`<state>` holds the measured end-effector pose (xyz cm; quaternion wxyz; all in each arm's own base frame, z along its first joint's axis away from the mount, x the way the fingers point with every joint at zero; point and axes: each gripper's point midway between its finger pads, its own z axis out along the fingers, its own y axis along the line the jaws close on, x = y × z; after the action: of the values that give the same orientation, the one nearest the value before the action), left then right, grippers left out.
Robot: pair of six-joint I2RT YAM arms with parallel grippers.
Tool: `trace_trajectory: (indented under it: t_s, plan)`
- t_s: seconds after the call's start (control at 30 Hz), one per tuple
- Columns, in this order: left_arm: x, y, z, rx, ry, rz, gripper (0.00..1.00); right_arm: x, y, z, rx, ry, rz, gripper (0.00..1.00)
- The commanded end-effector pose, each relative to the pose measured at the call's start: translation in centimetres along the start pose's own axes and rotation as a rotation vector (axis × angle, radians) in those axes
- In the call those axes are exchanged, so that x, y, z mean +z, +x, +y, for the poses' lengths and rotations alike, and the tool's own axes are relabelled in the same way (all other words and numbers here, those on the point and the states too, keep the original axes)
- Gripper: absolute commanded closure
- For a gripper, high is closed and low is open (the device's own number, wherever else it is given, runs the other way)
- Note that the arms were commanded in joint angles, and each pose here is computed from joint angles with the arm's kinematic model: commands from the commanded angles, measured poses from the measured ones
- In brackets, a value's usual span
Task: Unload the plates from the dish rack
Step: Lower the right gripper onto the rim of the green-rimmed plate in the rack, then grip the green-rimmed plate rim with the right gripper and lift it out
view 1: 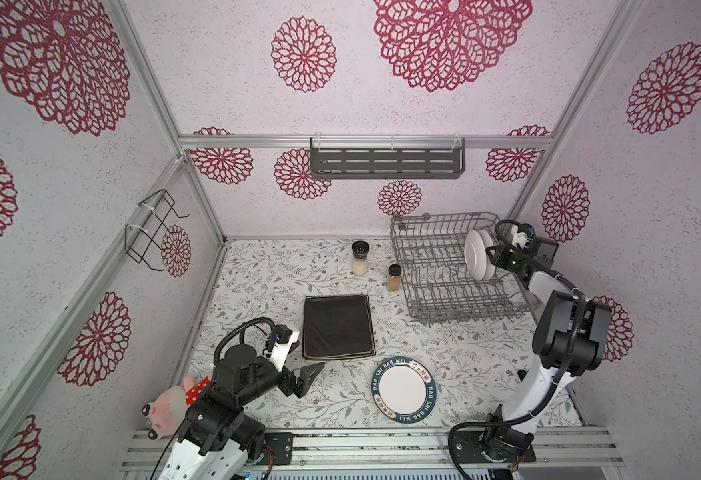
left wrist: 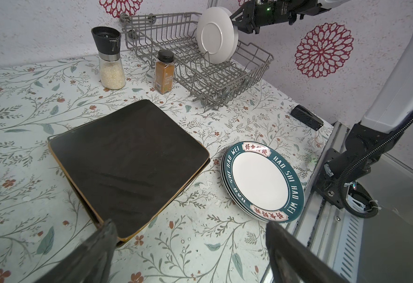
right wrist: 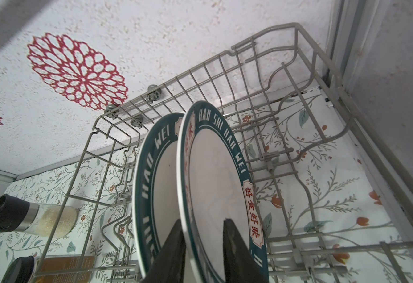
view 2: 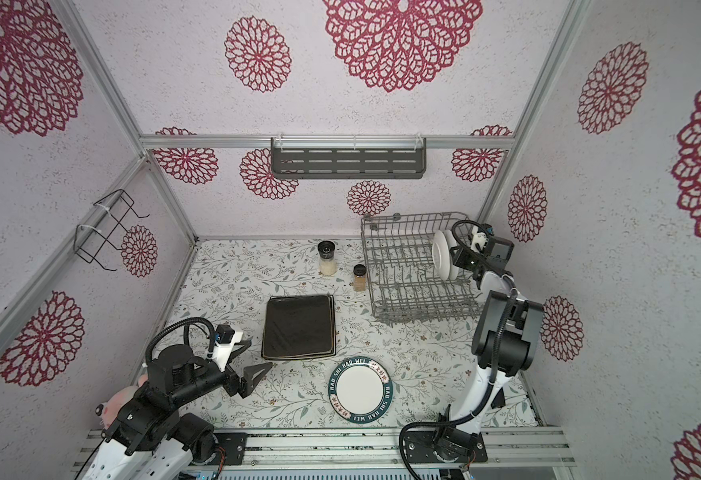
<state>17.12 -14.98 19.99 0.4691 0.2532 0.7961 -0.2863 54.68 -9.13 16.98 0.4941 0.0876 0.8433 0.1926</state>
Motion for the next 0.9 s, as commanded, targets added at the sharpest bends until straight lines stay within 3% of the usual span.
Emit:
trace_trajectory:
  t_s: [0.0, 0.27, 0.43, 0.87]
  plan:
    - [0.0, -0.9, 0.0, 0.017, -0.001, -0.027, 0.03, 0.3, -0.4, 0.1, -0.032, -0.020, 0.001, 0.72]
    - [0.1, -0.9, 0.2, 0.010, -0.011, -0.025, 0.03, 1.3, 0.3, -0.9, -0.031, -0.004, 0.023, 0.72]
    - [0.1, -0.9, 0.2, 0.009, -0.013, -0.024, 0.03, 1.6, 0.2, -1.1, -0.035, 0.001, 0.027, 0.80]
    - [0.0, -1.0, 0.0, 0.011, -0.005, -0.030, 0.03, 0.3, -0.1, -1.5, -0.087, 0.074, 0.034, 0.88]
